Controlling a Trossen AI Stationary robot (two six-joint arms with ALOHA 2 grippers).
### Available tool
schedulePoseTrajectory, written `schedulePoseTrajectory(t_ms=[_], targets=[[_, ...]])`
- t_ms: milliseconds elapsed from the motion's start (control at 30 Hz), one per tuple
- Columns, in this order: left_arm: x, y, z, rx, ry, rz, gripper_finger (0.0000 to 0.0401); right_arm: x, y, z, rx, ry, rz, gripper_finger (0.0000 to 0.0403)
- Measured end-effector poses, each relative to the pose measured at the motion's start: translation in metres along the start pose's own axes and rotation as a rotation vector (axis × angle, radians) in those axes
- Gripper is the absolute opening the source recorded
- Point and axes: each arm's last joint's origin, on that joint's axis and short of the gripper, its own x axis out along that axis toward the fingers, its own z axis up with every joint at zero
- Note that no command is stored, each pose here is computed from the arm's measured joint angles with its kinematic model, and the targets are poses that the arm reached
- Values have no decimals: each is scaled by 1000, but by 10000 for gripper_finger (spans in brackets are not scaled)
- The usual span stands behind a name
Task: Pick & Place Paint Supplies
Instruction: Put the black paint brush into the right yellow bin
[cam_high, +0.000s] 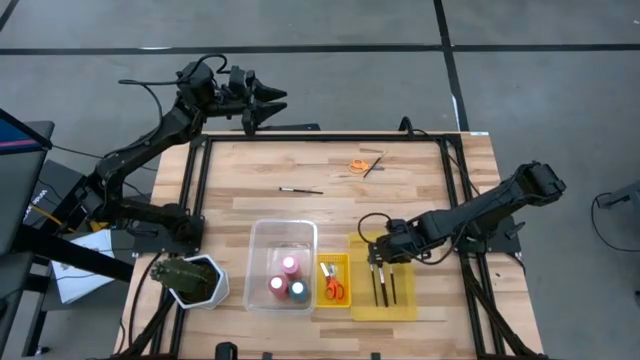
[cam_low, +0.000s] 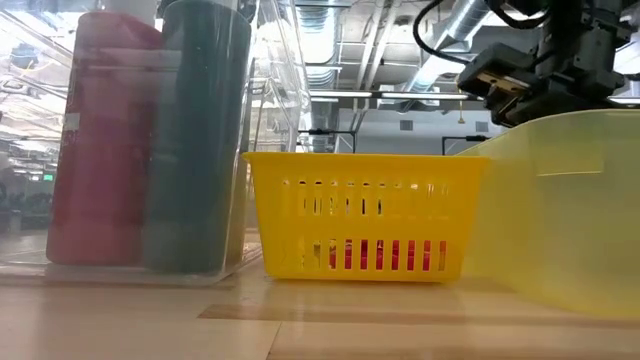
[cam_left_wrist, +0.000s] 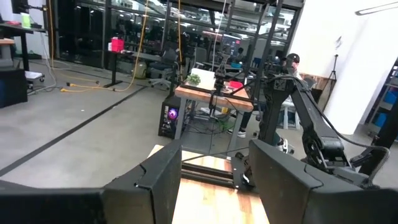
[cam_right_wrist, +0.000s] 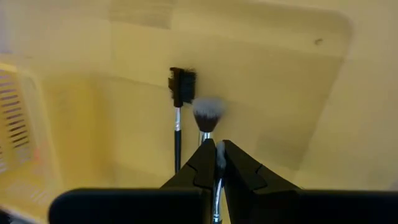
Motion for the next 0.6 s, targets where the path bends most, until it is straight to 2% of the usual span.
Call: schedulePoseTrajectory(t_ms=[100, 267, 600], targets=[[0, 0, 0, 0, -1, 3, 182, 11, 0, 0, -5, -2, -39, 8], [0, 0, 0, -3, 3, 4, 182, 28, 10, -3, -1, 28, -4, 8], [0, 0, -1, -11, 11, 5, 182, 29, 10, -5, 18, 30, -1, 8]])
